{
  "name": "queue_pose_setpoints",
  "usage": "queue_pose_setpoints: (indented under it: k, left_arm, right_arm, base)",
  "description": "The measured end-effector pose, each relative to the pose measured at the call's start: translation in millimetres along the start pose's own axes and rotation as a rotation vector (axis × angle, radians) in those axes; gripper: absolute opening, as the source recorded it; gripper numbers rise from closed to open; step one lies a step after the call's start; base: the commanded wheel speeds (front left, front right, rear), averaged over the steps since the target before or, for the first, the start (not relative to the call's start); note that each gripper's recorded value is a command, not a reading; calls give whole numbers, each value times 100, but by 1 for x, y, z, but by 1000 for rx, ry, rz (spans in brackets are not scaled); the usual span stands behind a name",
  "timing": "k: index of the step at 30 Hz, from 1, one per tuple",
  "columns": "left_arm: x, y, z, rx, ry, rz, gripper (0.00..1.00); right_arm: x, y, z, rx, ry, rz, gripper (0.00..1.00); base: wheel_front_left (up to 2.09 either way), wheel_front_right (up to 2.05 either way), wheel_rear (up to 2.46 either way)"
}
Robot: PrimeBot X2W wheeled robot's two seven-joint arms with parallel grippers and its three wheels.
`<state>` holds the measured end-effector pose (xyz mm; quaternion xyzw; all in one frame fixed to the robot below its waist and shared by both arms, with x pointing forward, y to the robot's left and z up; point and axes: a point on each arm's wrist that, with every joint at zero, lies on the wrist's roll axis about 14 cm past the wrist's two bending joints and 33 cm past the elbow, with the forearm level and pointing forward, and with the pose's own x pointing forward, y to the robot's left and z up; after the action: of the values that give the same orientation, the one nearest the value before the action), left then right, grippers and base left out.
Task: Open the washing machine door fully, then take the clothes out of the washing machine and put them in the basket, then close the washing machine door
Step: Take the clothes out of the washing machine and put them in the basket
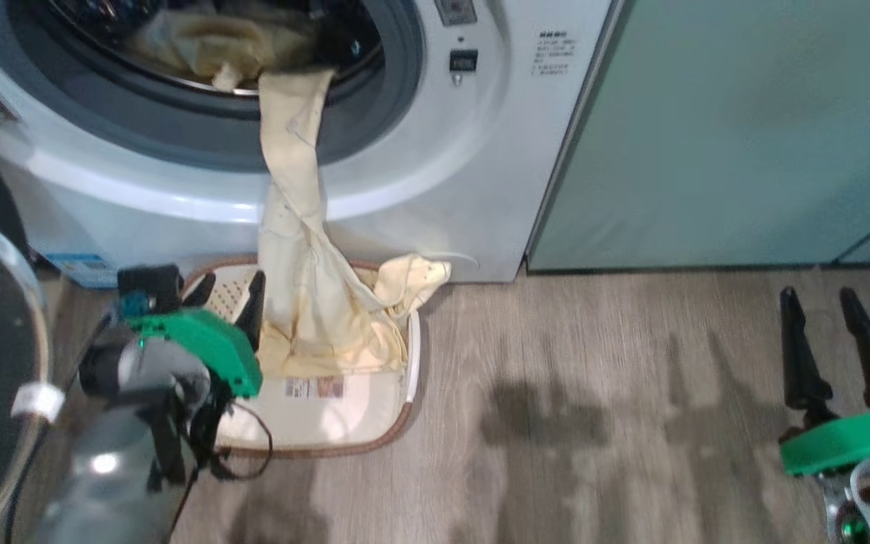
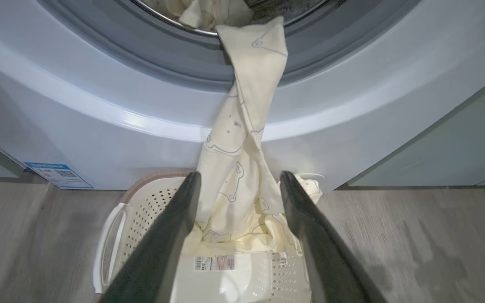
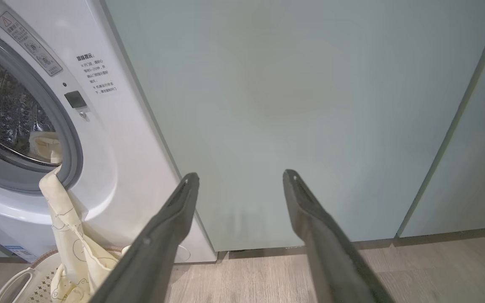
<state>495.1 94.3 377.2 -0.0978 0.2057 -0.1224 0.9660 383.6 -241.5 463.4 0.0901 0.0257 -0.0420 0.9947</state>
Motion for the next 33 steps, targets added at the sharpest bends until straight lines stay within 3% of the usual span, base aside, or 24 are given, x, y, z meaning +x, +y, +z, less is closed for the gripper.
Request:
queue_pose_setpoints:
  k: [10, 17, 25, 33]
  left_arm:
    - [-58, 18, 14, 15, -136, 78, 100]
    - [-79, 21, -8, -4, -115, 117, 100]
    - [-69, 21, -31, 17, -2, 110, 100]
    - [-14, 1, 12, 54, 36, 39, 100]
  right_arm:
    - [-26, 0, 9, 22, -28, -5, 100]
    - [-34, -2, 9, 32, -33, -14, 100]
    - [-33, -3, 5, 36, -20, -21, 100]
    - [-29, -6, -8, 39, 18, -40, 100]
  base:
    - [0, 0, 0]
    - [0, 0, 0]
    - [0, 0, 0]
    - [0, 0, 0]
